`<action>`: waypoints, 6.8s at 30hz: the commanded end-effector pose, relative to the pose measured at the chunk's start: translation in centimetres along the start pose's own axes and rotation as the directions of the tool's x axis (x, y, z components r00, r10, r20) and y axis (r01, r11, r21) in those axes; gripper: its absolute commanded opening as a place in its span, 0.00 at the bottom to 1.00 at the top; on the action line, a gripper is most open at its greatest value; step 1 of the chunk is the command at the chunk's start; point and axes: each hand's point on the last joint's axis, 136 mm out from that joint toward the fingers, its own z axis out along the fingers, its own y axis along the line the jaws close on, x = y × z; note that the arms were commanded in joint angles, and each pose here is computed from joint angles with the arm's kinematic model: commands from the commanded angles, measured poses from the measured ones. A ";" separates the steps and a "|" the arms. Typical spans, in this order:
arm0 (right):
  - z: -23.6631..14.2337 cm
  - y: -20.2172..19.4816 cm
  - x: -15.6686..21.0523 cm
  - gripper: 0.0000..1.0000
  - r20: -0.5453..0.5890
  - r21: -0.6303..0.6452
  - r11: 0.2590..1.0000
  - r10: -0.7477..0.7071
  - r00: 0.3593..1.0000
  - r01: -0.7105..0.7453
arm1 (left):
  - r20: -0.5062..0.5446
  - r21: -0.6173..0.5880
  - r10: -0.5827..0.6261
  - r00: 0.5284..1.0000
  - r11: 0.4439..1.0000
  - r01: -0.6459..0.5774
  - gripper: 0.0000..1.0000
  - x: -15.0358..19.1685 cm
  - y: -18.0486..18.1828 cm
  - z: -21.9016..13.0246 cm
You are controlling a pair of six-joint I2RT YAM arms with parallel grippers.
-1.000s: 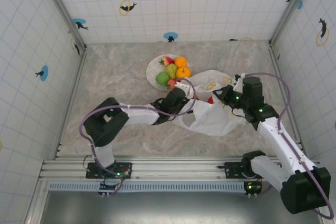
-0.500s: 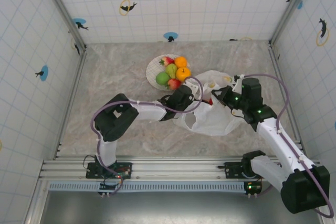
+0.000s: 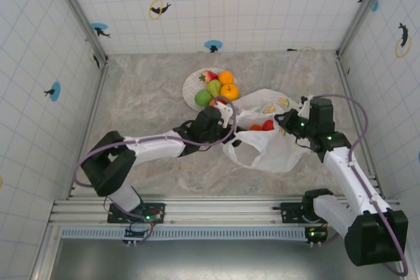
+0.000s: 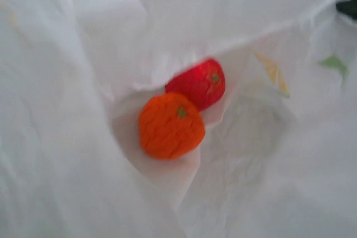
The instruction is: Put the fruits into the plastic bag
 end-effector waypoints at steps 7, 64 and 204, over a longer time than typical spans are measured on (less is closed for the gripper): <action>-0.2 -0.1 -0.4 0.00 0.008 -0.002 1.000 -0.010 1.000 0.010 | -0.052 -0.221 -0.052 0.997 0.974 0.039 0.84 3.3 5.7 -6.0; -3.4 -1.2 -4.4 0.00 0.058 0.272 0.939 -0.234 0.971 0.210 | 0.123 -0.069 -0.232 0.965 0.968 0.242 0.76 -4.7 7.6 -10.8; -1.2 2.9 -2.4 0.00 0.068 0.069 0.985 -0.163 0.984 0.158 | -0.070 0.087 0.029 0.997 0.996 -0.022 0.52 3.4 -3.0 -3.7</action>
